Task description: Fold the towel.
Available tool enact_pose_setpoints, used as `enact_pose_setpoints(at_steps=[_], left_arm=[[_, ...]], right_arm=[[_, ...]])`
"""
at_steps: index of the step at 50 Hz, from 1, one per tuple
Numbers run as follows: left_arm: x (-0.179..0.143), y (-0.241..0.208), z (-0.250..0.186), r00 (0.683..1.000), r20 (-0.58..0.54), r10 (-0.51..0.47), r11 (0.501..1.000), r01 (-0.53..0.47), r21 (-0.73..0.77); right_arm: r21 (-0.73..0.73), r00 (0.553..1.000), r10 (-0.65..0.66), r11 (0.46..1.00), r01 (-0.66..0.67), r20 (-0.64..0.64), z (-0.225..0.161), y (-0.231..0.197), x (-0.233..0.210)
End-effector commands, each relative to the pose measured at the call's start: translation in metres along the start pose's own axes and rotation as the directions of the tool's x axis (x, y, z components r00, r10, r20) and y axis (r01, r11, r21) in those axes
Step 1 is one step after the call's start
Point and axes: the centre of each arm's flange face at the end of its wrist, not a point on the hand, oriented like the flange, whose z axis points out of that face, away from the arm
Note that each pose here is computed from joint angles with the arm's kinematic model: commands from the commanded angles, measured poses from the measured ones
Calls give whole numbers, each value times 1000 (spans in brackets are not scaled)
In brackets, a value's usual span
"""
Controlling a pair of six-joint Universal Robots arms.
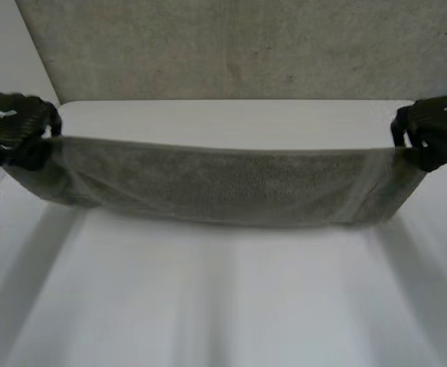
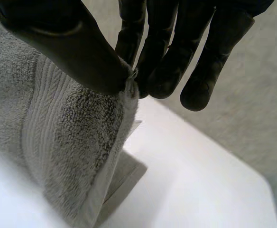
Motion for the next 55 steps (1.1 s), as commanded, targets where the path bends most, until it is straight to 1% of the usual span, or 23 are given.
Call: enact_pose_setpoints(at_steps=[1, 2, 4, 5, 6, 8, 11, 18, 23, 31, 38, 42, 46, 50, 52, 53, 55], left_arm=[[28, 47, 52, 993, -109, -52, 991, 37, -129], [28, 47, 52, 993, -109, -52, 991, 37, -129], [28, 63, 71, 994, -104, -20, 986, 2, -168], [28, 63, 71, 994, -104, -20, 986, 2, -169], [25, 70, 80, 996, -92, 14, 982, -31, -184], [19, 78, 98, 995, -65, 79, 977, -91, -194], [16, 81, 123, 992, -31, 120, 976, -123, -177], [16, 85, 147, 990, -25, 135, 980, -138, -145], [20, 88, 162, 989, -23, 144, 980, -145, -137], [33, 101, 166, 989, -54, 139, 977, -146, -156], [35, 107, 167, 989, -56, 135, 975, -143, -170], [33, 108, 166, 989, -37, 140, 973, -144, -182], [26, 105, 165, 988, 27, 153, 967, -144, -208], [26, 95, 163, 986, 47, 162, 968, -150, -200], [27, 80, 157, 985, 52, 165, 971, -153, -181], [27, 80, 157, 985, 53, 165, 972, -153, -181], [26, 66, 148, 985, 59, 163, 974, -151, -171]], right_arm=[[-99, 994, -96, 990, 100, 44, 56, 27, -18], [-99, 994, -97, 990, 101, 44, 56, 27, -18], [-120, 988, -148, 981, 153, 50, 79, 37, -25], [-120, 988, -148, 981, 153, 51, 79, 37, -25], [-120, 986, -162, 979, 166, 43, 96, 43, -25], [-116, 986, -163, 979, 167, 41, 103, 46, -24], [-93, 984, -175, 980, 176, 25, 128, 55, -21], [-80, 982, -189, 979, 189, 8, 152, 67, -23], [-32, 977, -210, 977, 209, -42, 167, 67, -19], [-13, 975, -218, 976, 218, -42, 175, 71, -22], [-11, 974, -221, 975, 221, -47, 180, 77, -24], [-21, 974, -224, 975, 223, -39, 180, 82, -25], [-29, 974, -225, 974, 224, -32, 179, 86, -28], [-16, 970, -232, 973, 232, -69, 178, 81, -25], [23, 964, -237, 970, 242, -122, 169, 63, -20], [23, 964, -237, 970, 242, -123, 169, 63, -20], [64, 958, -236, 966, 249, -163, 156, 45, -17]])
